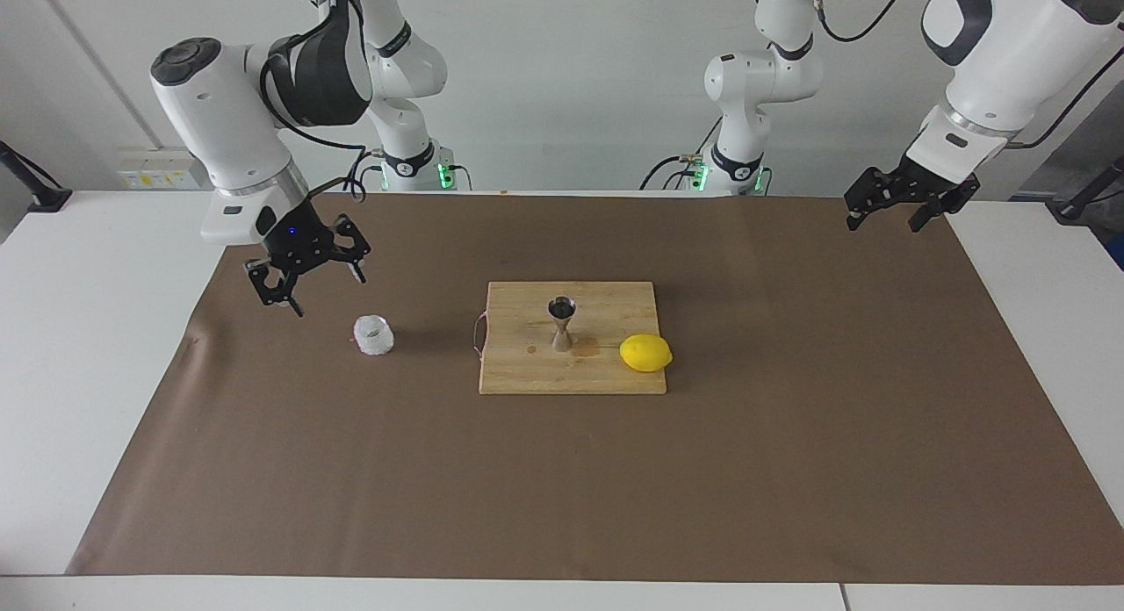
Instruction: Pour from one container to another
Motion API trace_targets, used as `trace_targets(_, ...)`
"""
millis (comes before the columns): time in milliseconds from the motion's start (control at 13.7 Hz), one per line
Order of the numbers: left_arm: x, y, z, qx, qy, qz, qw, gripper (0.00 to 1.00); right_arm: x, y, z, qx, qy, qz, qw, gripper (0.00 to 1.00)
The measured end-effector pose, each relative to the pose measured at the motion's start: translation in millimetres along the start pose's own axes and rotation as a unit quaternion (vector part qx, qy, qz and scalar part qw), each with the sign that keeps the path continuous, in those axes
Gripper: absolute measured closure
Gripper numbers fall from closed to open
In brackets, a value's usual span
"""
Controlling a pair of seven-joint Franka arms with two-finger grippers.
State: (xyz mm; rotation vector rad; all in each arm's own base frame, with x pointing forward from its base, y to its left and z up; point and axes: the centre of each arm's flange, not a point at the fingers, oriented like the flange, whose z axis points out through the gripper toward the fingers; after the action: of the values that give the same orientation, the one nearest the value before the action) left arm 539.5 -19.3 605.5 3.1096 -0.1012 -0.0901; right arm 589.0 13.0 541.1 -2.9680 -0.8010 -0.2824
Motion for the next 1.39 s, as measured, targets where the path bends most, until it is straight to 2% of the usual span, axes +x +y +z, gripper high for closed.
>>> trace_targets(146,0.0,0.0,0.0,0.000,0.000,0.000,1.000,0.00,0.9,0.3,-23.1,-0.013,-0.018,0.090,0.996,0.00)
trace_targets(292,0.0,0.0,0.0,0.000,0.000,0.000,1.000,0.00,-0.8,-2.9,-49.7,-0.019,-0.037,0.177,0.983,0.00)
trace_targets(584,0.0,0.0,0.0,0.000,0.000,0.000,1.000,0.00,-14.9,-18.3,-78.0,-0.012,-0.073,0.249,0.966,0.00)
trace_targets(803,0.0,0.0,0.0,0.000,0.000,0.000,1.000,0.00,-24.0,-26.0,-88.8,-0.019,-0.090,0.267,0.959,0.00)
trace_targets(1387,0.0,0.0,0.0,0.000,0.000,0.000,1.000,0.00,-24.9,-29.5,-85.9,-0.027,-0.101,0.262,0.959,0.00)
